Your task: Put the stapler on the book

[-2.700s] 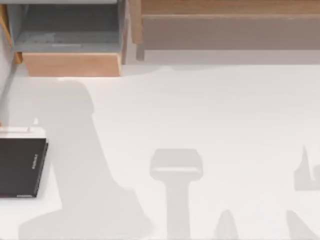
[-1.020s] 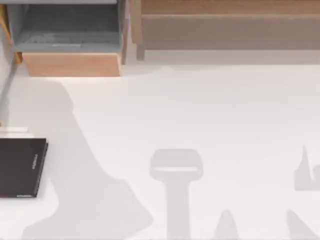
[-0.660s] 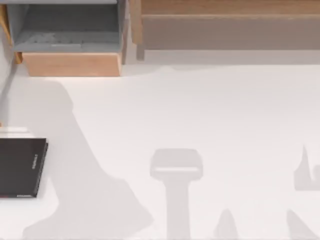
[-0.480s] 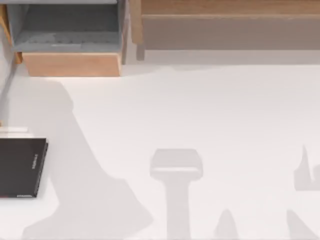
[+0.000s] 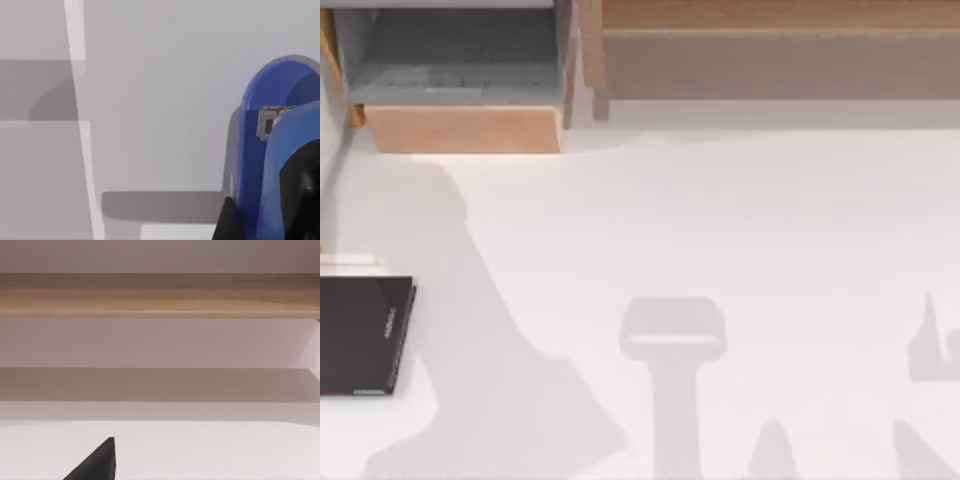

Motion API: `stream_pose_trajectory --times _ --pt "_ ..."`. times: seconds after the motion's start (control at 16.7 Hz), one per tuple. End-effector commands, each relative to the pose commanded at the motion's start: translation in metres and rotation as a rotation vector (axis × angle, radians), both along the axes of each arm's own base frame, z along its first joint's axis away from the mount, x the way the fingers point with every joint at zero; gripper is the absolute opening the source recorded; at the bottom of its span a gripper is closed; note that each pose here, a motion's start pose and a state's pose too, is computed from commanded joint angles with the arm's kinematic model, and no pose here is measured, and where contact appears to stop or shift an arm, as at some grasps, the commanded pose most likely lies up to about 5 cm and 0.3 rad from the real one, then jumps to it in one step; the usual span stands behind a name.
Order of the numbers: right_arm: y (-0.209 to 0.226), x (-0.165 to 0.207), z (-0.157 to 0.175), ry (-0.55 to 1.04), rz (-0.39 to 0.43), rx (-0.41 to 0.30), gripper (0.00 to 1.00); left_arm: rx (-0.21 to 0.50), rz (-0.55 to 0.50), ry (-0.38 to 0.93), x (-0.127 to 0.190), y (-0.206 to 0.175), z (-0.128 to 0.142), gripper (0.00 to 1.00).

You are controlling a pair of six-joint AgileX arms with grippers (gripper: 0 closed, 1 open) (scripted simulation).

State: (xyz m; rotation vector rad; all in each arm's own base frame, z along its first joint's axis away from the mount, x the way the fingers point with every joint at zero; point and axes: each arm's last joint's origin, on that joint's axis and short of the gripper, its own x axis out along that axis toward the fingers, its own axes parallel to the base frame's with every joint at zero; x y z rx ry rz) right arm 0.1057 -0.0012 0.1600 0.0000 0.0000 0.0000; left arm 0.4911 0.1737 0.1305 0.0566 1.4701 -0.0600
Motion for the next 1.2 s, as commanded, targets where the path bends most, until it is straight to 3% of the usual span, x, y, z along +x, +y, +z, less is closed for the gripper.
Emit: stream_pose_trajectory --times 0.36,0.48,0.66,0.96,1.2 --pt "0.0 0.0 0.0 0.0 0.0 0.0 1.0 0.001 0.001 -0.002 -0.001 0.001 0.001 0.0" --pt "0.0 0.0 0.0 0.0 0.0 0.0 1.0 0.009 -0.002 -0.014 -0.003 0.002 0.014 0.0" --pt "0.0 0.0 0.0 0.0 0.0 0.0 1.0 0.042 -0.019 -0.053 -0.016 0.0 0.052 0.0" --pt "0.0 0.0 0.0 0.0 0.0 0.0 1.0 0.149 -0.079 -0.224 -0.052 -0.025 0.146 0.0" --pt "0.0 0.0 0.0 0.0 0.0 0.0 1.0 0.185 -0.109 -0.263 -0.097 -0.048 0.182 0.0"
